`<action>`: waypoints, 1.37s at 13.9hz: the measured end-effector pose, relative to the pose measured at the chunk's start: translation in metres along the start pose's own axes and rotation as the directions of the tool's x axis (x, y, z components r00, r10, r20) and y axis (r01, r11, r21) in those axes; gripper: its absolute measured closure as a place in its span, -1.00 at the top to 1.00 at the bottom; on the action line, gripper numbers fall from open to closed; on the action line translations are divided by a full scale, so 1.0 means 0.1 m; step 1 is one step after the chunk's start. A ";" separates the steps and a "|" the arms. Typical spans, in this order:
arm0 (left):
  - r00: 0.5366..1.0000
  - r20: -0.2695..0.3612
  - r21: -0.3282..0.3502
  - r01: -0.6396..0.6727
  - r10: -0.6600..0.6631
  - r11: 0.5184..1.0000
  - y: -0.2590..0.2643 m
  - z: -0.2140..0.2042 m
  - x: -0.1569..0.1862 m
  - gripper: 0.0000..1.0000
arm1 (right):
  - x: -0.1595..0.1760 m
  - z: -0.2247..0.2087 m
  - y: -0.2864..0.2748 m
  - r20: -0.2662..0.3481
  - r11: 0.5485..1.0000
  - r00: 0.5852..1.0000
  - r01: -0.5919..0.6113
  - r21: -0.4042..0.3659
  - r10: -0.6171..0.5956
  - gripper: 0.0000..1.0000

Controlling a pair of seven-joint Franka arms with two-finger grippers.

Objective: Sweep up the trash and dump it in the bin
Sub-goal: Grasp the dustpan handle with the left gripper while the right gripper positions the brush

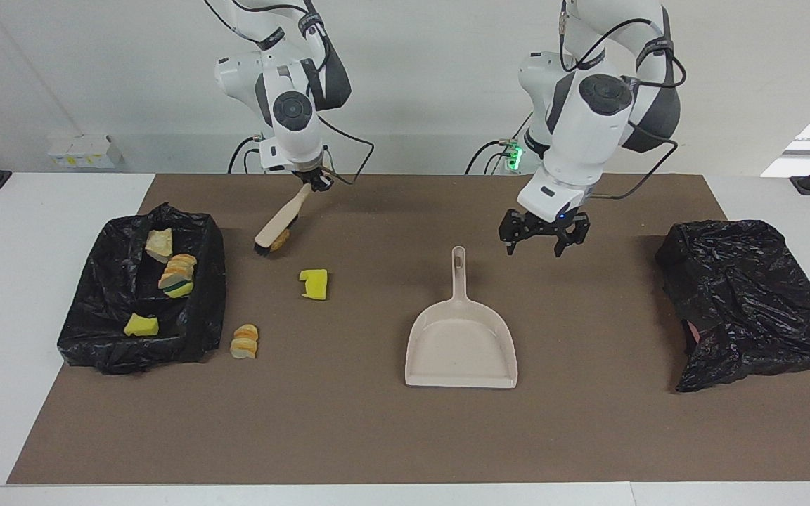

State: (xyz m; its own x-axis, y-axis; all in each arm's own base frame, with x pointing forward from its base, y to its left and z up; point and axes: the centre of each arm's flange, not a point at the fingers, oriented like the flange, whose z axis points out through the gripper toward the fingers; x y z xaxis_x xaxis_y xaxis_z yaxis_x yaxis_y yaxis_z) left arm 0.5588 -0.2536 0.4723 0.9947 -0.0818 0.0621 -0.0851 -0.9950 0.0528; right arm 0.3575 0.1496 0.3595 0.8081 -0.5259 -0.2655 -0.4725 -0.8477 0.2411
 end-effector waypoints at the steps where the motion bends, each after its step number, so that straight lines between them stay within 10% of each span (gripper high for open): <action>1: 1.000 -0.004 -0.005 0.001 -0.001 1.000 0.13 0.20 0.01 1.00 | 0.04 -0.08 -0.08 0.000 1.000 1.000 0.018 0.022 -0.018 -0.47; 10: 0.999 0.022 -0.008 -0.043 0.044 0.999 0.86 1.07 -0.24 1.00 | 0.52 -0.86 -0.77 0.044 0.990 0.995 0.083 0.115 -0.089 -0.47; 17: 0.998 0.053 0.006 -0.042 0.042 0.999 0.78 1.19 -0.36 1.00 | 0.22 -0.63 -0.48 0.074 0.995 0.997 -0.023 -0.094 0.030 -0.47; 19: 0.998 0.051 0.002 -0.044 0.044 0.999 0.79 1.17 -0.36 0.55 | 0.18 -0.42 -0.26 0.094 0.992 0.995 -0.018 -0.123 0.030 -0.47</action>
State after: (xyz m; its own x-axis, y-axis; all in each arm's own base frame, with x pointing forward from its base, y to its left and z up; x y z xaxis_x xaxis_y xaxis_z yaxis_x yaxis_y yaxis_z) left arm 0.5232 -0.3356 0.3577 0.9917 -0.1282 0.0131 -0.1287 -0.9905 0.0482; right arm 0.3988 0.1649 0.3874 0.7570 -0.5552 -0.3446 -0.4403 -0.8230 0.3588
